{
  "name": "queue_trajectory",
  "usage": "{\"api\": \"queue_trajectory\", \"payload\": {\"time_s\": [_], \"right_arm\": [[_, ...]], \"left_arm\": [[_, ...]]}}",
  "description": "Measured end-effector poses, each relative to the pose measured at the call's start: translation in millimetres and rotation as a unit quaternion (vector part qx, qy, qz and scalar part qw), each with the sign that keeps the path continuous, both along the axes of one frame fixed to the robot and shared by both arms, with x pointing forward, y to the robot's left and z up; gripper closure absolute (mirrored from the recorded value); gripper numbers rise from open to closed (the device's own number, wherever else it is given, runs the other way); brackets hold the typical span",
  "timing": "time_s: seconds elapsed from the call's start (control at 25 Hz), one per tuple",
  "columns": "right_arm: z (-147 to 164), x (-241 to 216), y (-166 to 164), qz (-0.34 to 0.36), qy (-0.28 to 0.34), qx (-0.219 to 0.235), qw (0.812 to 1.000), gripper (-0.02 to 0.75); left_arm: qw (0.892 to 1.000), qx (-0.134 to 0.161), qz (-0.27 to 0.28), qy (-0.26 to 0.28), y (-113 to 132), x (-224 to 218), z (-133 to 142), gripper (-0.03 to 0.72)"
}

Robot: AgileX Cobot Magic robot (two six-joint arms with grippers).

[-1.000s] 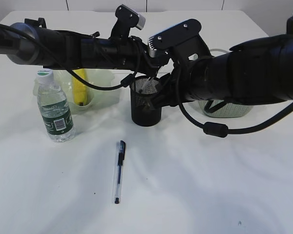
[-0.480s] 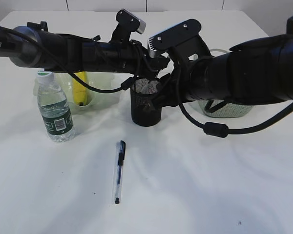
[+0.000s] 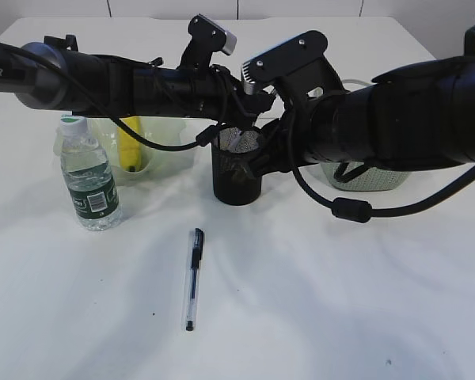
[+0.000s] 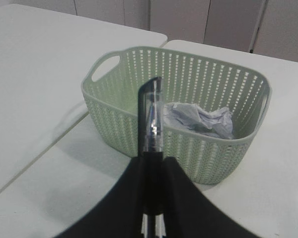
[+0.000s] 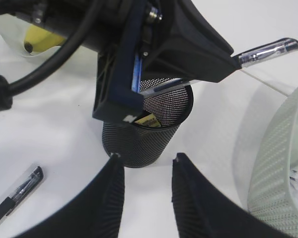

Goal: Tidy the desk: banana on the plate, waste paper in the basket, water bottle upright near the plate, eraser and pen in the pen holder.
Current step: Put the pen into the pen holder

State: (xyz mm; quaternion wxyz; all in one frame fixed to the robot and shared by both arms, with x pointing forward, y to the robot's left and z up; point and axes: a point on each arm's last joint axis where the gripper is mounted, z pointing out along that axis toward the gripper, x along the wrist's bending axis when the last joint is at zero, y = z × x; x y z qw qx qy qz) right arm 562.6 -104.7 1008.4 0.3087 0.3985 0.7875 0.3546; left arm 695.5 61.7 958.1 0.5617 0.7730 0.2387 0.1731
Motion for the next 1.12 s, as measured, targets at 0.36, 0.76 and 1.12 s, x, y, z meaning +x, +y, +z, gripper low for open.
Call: {"api": "queue_trajectory", "payload": {"time_s": [0.36, 0.76, 1.12], "right_arm": [[0.0, 0.0, 0.0, 0.000, 0.000, -0.001, 1.000, 0.489], [-0.1, 0.2, -0.7, -0.002, -0.001, -0.005, 1.000, 0.489], [-0.3, 0.7, -2.2, -0.009, -0.002, -0.010, 1.000, 0.489]], "left_arm": [[1.000, 0.000, 0.000, 0.000, 0.0, 0.0, 0.0, 0.599], [1.000, 0.000, 0.000, 0.000, 0.0, 0.0, 0.0, 0.574], [0.998, 0.012, 0.049, -0.033, 8.9, 1.2, 34.8, 0.510]]}}
